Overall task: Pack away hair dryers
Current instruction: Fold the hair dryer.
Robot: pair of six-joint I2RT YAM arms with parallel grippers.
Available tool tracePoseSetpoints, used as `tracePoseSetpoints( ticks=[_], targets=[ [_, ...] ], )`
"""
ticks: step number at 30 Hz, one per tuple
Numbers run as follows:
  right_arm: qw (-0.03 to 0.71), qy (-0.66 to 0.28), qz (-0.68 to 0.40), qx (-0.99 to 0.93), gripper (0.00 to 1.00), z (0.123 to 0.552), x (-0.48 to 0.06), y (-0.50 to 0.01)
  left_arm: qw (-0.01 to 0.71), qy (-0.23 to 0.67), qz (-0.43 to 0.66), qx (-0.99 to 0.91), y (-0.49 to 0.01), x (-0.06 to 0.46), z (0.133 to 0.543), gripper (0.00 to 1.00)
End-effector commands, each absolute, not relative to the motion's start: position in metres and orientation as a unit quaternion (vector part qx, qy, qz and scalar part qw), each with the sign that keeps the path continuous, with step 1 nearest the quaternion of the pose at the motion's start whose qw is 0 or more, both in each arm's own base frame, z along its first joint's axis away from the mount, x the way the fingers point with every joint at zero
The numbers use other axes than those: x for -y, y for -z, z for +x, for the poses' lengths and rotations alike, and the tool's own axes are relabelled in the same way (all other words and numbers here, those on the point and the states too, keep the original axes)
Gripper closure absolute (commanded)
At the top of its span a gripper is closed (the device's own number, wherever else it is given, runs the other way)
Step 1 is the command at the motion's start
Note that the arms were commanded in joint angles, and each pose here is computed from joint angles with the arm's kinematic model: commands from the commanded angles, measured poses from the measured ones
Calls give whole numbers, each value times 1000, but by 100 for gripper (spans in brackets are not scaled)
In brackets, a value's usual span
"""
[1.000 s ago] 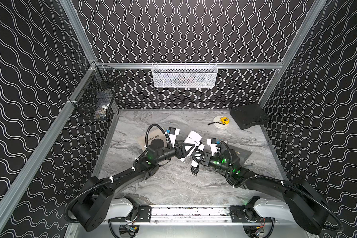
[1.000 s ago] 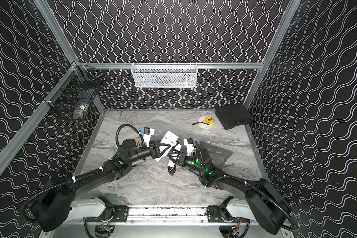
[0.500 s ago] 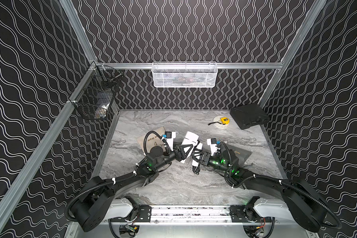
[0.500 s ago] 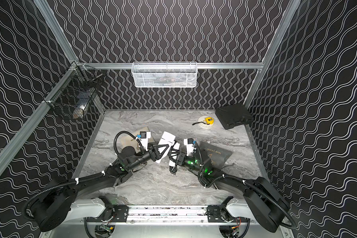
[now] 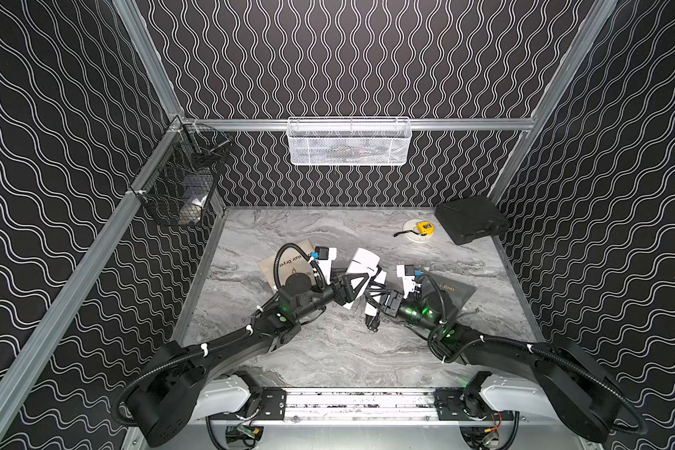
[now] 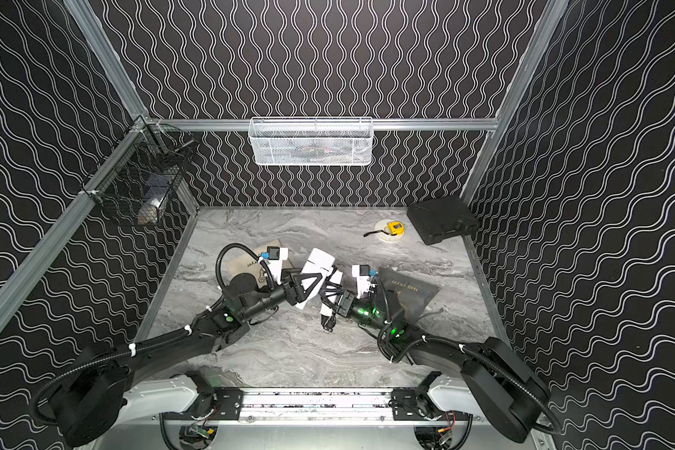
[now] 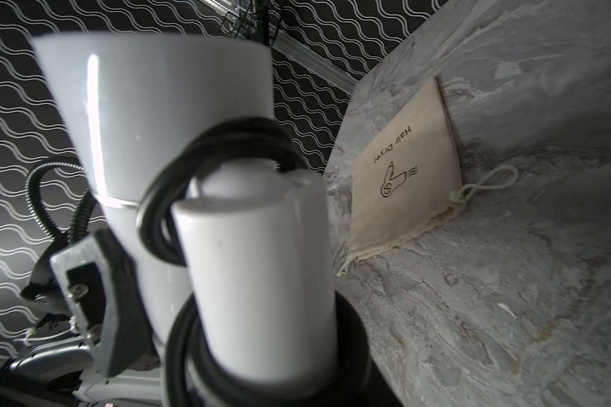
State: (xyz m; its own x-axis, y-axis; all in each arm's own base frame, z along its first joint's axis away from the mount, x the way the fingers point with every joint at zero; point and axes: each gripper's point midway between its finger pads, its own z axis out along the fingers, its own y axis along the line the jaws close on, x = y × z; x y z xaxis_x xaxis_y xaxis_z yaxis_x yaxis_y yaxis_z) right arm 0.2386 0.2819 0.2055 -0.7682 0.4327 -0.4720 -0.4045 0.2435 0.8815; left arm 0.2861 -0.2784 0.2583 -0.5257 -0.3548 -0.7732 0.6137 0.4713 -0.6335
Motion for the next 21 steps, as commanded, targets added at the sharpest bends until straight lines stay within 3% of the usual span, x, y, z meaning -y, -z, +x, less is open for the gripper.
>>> tracePoseSetpoints(
  ticks=[1,8,21],
  targets=[
    [363,-637,22,-680,59,242,-271,-230,453,530,146,-701,-271,287,270,100],
    [375,-630,24,-679,41,241,-248,-236,457,540,133,-694,-284,277,280,100],
    [325,-654,-48,-681,37,222,-264,-230,461,596,102,-649,-311,274,292,100]
  ],
)
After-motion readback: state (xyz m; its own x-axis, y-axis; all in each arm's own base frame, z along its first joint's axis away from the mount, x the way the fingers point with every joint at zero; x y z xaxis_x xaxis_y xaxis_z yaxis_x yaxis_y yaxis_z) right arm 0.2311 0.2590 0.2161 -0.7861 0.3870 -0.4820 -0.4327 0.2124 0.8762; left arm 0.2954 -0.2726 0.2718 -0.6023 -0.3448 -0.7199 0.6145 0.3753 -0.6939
